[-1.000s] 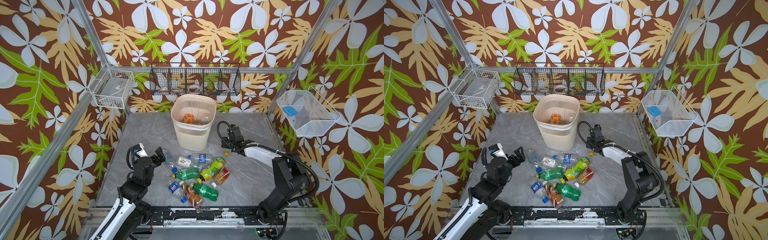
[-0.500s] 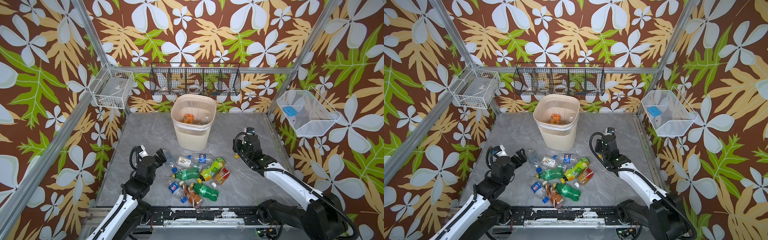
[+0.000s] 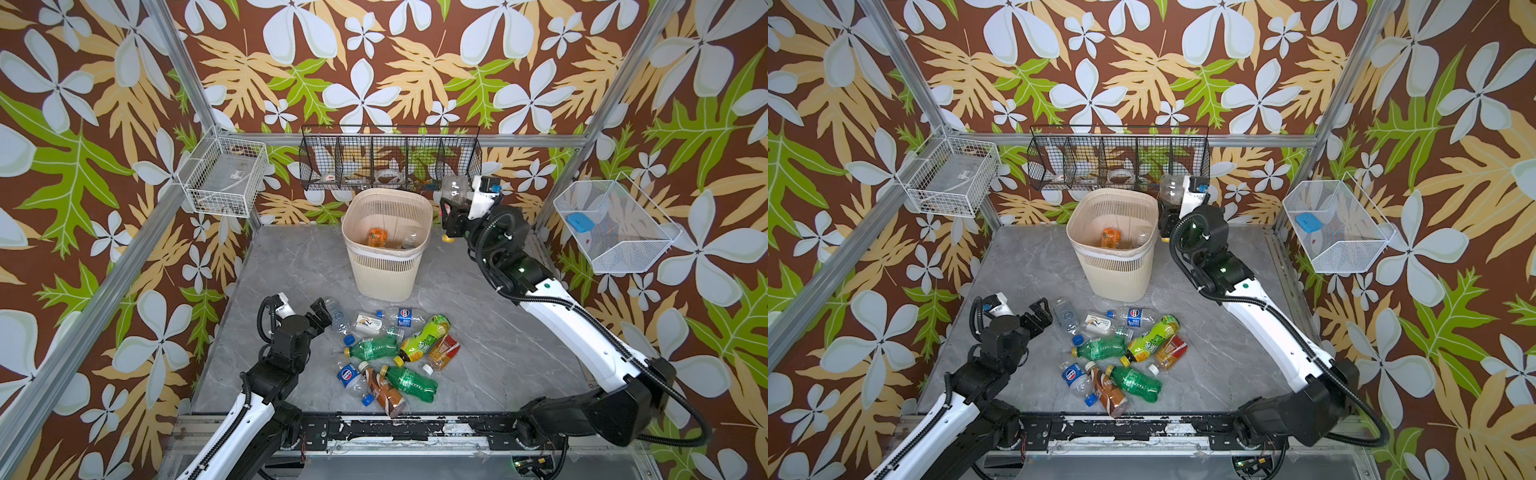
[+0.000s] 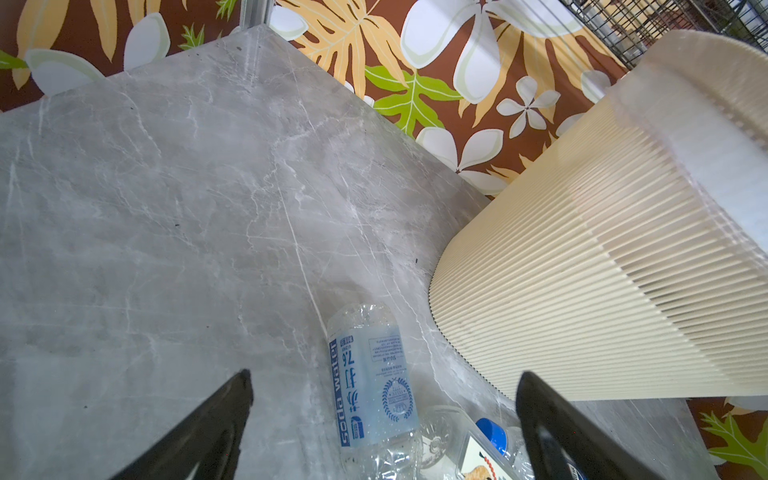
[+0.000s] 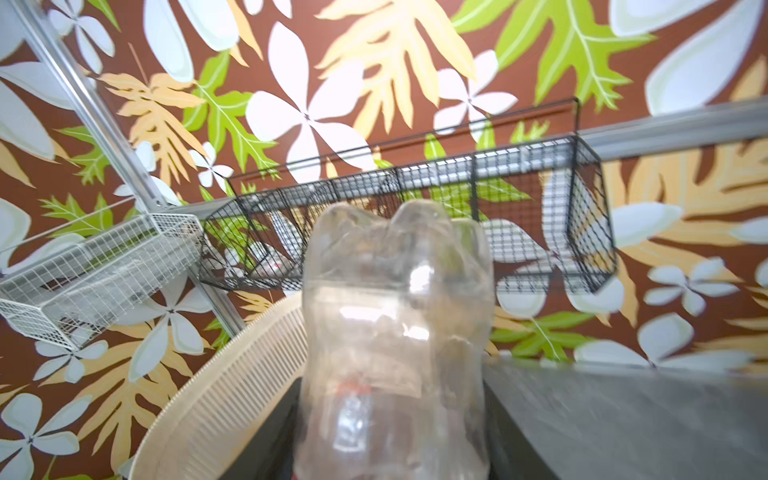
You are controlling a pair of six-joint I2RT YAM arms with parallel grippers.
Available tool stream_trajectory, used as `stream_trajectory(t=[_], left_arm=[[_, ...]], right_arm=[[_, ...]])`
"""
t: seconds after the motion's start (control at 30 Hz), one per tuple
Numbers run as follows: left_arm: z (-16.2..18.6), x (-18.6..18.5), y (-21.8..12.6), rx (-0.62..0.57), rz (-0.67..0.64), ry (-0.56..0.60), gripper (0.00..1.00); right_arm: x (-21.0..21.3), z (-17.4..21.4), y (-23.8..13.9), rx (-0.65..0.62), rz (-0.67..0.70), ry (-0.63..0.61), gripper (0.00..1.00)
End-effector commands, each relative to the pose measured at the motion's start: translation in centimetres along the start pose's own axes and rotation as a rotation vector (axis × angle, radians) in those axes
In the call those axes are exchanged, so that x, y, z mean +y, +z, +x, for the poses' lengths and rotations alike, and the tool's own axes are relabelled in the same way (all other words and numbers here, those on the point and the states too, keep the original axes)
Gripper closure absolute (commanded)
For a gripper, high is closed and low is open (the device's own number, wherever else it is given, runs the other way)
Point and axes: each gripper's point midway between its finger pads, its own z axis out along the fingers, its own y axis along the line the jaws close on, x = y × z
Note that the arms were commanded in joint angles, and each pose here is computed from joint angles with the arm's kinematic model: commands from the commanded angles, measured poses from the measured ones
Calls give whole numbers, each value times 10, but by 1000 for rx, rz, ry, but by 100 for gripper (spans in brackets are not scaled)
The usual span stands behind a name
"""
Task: Throw the plastic bottles in the bin
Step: 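Lift the red-labelled bottle with the right gripper and drop it into the bin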
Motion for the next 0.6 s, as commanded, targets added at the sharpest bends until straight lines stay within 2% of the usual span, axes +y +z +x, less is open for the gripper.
stream_trajectory(t=[0.0,0.23,0.47,0.57], left_arm=[[-1,3,-2,-8,-9,-17,0],[-2,6,-5,-14,-13,-19,0],[-2,6,-5,-13,-14,-22,0],[-3,6,-6,-14,-17,-19,0]], right_arm=[[19,-11,23,-30,-56,-38,52],[29,9,81,14,-68,-68,52],[23,35,105,50,-40,-120,52],[18,42,110,57,-22,-123,43]])
